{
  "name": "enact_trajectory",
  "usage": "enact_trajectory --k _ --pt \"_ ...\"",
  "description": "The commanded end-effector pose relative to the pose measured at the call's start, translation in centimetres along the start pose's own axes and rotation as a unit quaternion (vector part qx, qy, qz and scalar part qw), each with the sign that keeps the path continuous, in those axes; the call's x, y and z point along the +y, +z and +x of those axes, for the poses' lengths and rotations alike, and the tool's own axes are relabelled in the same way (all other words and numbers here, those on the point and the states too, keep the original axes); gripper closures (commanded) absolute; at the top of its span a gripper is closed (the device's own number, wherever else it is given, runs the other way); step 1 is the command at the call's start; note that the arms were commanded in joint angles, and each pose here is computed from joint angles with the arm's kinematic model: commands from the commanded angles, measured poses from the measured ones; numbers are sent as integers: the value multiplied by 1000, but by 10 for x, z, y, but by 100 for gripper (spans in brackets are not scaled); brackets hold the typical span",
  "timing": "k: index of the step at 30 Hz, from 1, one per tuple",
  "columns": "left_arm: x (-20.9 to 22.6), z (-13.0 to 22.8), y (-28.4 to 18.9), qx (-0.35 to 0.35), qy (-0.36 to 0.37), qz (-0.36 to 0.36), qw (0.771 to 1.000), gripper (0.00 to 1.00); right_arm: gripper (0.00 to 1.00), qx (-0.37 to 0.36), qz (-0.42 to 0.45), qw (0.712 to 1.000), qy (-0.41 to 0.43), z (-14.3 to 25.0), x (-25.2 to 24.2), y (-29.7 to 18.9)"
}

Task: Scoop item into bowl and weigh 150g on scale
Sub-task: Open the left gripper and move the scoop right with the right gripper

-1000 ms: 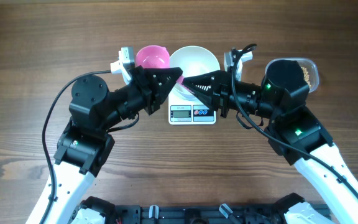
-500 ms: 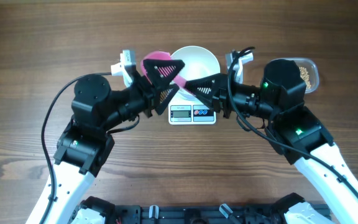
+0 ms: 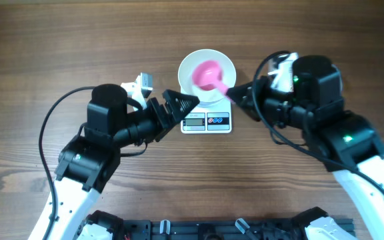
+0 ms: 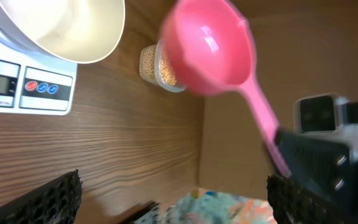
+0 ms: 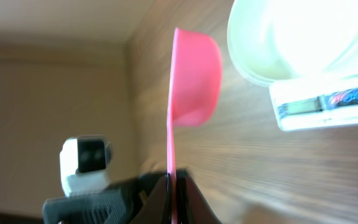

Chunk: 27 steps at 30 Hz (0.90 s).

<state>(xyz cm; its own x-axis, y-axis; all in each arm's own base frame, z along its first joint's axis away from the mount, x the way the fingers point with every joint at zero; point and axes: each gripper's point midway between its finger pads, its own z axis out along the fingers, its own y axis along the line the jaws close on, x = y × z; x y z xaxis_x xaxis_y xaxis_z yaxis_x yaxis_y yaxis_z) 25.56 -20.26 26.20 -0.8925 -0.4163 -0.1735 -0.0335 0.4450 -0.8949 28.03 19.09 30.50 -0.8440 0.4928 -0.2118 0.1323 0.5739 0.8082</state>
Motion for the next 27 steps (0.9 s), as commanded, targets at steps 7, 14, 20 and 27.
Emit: enact_trajectory --k 7,14,20,27 --pt "20 22 -15 31 80 -42 995 0 95 -142 229 957 -105 -48 -65 -51" --pt "53 27 -19 31 44 -117 992 0 96 -128 278 944 -120 -40 -85 -64" --pt "55 28 -20 34 40 -120 991 0 96 -109 298 941 -120 -32 -94 -68" --pt "55 28 -20 33 41 -120 991 0 96 -83 298 938 -154 -26 -95 -67"
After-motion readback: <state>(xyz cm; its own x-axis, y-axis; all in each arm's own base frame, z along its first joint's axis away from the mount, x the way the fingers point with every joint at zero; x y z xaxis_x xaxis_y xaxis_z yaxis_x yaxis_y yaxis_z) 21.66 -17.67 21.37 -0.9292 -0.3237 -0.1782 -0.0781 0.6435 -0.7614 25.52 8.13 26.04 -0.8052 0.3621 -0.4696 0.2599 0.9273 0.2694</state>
